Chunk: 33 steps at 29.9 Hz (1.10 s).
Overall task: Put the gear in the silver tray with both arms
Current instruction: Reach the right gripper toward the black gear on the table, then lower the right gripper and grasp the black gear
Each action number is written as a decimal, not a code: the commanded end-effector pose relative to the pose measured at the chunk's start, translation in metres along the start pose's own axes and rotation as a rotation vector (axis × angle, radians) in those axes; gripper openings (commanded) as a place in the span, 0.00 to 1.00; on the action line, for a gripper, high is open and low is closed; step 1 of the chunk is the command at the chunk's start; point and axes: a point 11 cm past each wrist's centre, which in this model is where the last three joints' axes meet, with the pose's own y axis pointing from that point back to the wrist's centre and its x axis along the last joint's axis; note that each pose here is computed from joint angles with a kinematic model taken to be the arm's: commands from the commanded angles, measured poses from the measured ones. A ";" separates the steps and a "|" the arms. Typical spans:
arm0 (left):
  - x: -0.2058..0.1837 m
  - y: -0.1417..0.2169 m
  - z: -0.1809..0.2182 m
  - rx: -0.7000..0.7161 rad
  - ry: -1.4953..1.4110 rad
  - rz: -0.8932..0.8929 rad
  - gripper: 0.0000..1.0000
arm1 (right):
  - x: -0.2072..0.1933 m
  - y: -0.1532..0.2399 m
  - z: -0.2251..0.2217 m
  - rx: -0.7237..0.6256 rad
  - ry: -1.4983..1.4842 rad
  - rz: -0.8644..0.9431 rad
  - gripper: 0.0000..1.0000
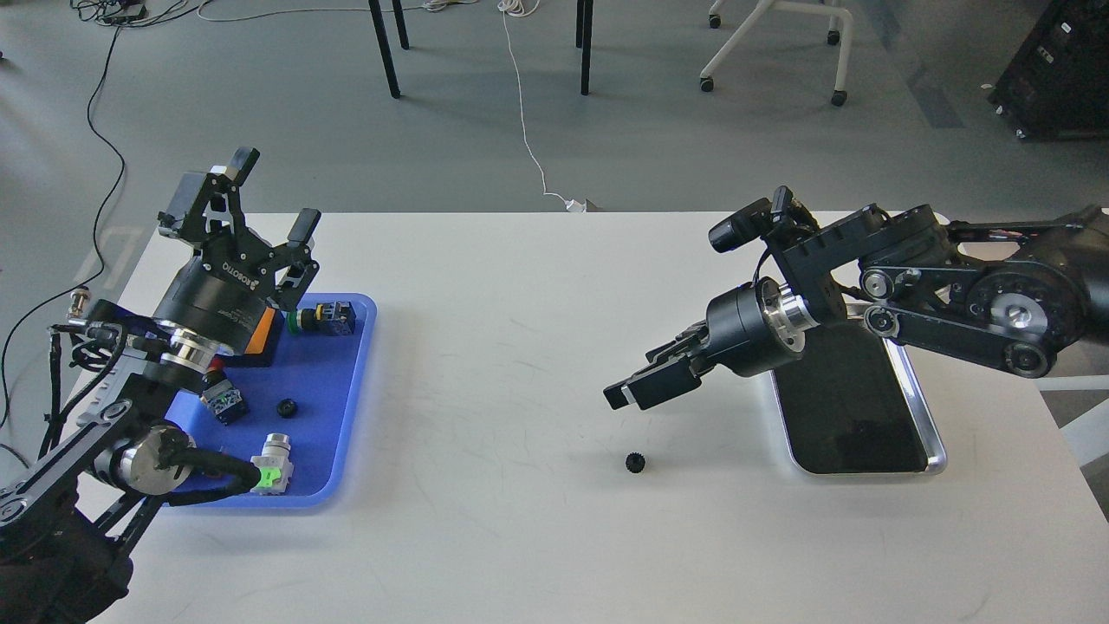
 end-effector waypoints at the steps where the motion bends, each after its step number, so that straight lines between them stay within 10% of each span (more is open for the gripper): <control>1: 0.000 0.003 -0.002 0.007 0.001 0.002 0.98 | -0.008 -0.022 -0.004 -0.045 0.215 -0.085 0.99; 33: -0.001 0.004 -0.002 0.007 0.003 0.000 0.98 | -0.038 -0.077 0.002 -0.069 0.491 -0.258 0.67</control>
